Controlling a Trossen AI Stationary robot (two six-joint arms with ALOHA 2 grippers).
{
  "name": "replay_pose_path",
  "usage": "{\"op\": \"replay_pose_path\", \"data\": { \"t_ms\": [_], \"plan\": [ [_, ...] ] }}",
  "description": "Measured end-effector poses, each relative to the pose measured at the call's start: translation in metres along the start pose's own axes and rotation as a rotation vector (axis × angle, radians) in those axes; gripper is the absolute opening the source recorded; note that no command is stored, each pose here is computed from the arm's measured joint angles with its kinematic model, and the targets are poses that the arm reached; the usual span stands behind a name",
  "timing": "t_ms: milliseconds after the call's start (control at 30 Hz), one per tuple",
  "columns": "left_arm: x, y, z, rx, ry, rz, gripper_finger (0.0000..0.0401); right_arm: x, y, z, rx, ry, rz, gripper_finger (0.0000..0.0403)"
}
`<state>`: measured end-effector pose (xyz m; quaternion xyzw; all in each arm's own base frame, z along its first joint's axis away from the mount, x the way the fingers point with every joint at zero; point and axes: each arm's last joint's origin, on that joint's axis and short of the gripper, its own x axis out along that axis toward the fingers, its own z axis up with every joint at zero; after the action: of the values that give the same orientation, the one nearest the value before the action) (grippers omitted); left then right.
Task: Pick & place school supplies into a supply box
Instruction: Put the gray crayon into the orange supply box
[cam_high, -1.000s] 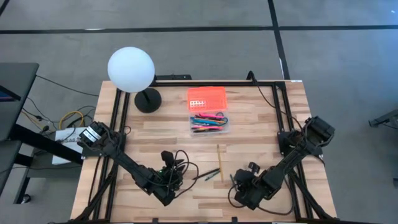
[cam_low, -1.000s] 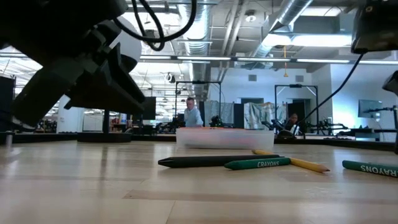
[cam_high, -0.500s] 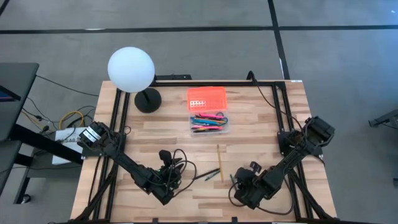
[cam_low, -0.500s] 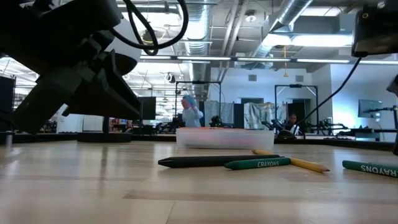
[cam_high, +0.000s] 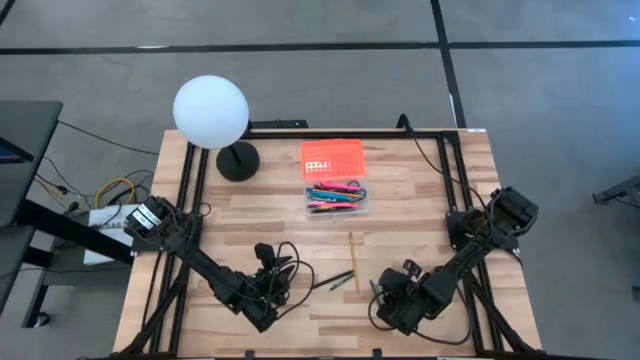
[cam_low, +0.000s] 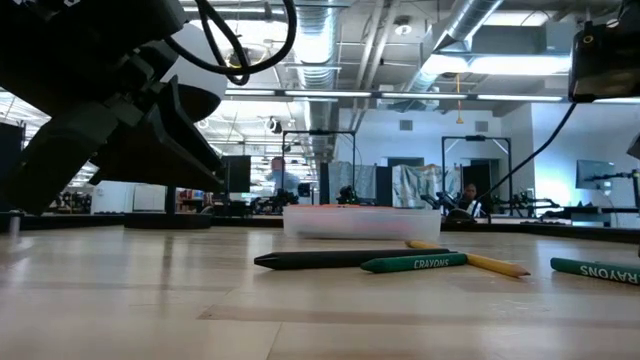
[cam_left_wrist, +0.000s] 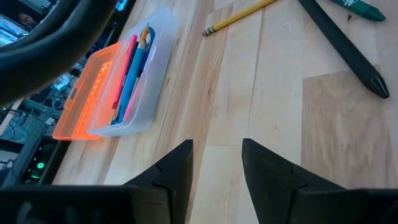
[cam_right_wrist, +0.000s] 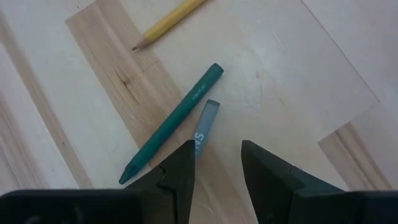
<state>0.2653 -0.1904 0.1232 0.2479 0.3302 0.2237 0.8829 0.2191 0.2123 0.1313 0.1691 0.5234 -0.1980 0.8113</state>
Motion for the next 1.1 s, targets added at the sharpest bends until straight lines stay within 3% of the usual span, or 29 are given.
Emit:
{"op": "replay_pose_path", "data": {
  "t_ms": [667, 1100],
  "plan": [
    [0.000, 0.000, 0.000, -0.001, 0.000, 0.000, 0.0132, -0.012, 0.007, -0.003, -0.064, -0.016, -0.010, 0.0122],
    [0.000, 0.000, -0.001, -0.018, 0.005, 0.002, 0.0132, -0.014, 0.012, -0.004, -0.015, -0.050, 0.028, 0.0122]
  ]
}}
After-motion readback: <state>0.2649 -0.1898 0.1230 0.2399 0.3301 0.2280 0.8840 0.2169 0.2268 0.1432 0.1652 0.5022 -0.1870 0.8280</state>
